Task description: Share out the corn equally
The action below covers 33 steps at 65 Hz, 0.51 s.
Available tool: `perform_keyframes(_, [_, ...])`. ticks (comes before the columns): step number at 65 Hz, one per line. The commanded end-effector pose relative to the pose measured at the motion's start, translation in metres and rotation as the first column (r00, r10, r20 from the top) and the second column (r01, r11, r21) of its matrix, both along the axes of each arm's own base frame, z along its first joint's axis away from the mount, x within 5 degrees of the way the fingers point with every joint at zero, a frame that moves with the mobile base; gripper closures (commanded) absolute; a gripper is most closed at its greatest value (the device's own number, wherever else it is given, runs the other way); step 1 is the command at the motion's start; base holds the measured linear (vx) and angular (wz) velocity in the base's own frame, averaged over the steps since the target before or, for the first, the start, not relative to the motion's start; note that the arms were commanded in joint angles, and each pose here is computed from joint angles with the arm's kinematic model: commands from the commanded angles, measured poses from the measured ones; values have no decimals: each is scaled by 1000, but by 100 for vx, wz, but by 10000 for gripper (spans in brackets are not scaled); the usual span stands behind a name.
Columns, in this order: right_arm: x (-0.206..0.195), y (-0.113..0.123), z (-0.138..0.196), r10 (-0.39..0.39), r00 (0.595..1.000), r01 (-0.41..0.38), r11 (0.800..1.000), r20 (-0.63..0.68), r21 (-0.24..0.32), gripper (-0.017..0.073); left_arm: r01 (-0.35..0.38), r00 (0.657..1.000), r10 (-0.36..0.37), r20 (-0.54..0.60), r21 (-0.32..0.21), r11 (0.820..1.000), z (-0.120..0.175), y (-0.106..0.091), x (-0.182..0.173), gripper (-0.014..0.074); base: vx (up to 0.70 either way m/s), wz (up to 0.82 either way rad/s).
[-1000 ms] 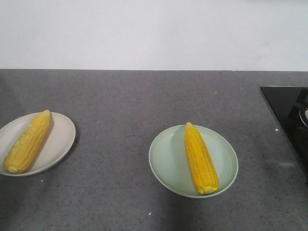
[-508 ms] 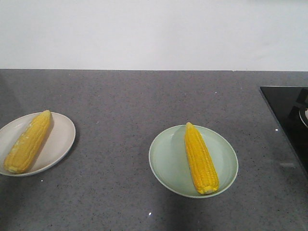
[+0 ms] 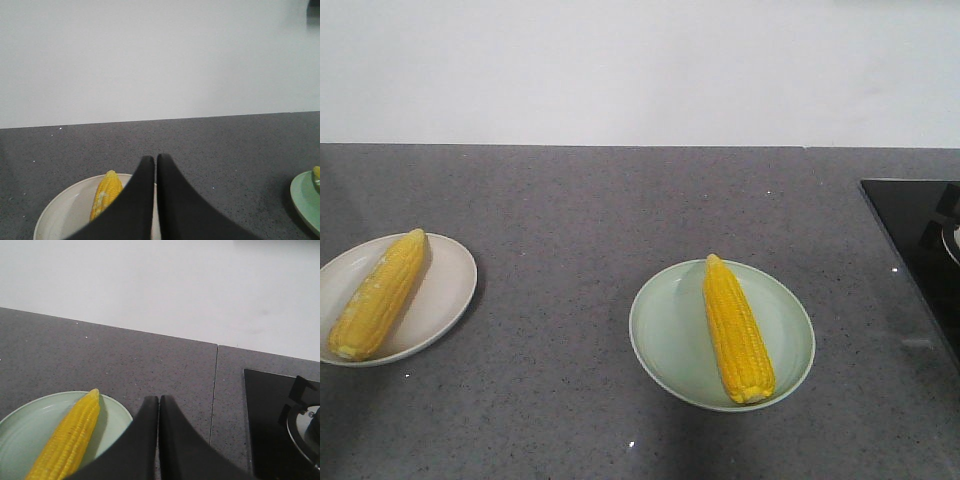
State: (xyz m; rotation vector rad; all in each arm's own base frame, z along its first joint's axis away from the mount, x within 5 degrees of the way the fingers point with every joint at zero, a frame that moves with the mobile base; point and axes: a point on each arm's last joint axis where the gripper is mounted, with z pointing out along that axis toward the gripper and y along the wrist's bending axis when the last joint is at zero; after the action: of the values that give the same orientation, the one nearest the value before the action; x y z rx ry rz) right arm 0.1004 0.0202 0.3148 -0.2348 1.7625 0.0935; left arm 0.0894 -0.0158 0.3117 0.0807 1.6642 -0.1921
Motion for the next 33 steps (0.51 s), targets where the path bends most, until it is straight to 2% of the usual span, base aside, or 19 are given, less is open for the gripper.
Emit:
perform_keyframes(1, [1,0,15,0,995,0,1000,101,-1,570,16,996,-14,87,-21,1000,14,-1,0,601,0,0])
perform_keyframes(33, [1,0,15,0,995,0,1000,99,-1,570,19,996,-17,86,-23,1000,6,-1,-2,601,0,0])
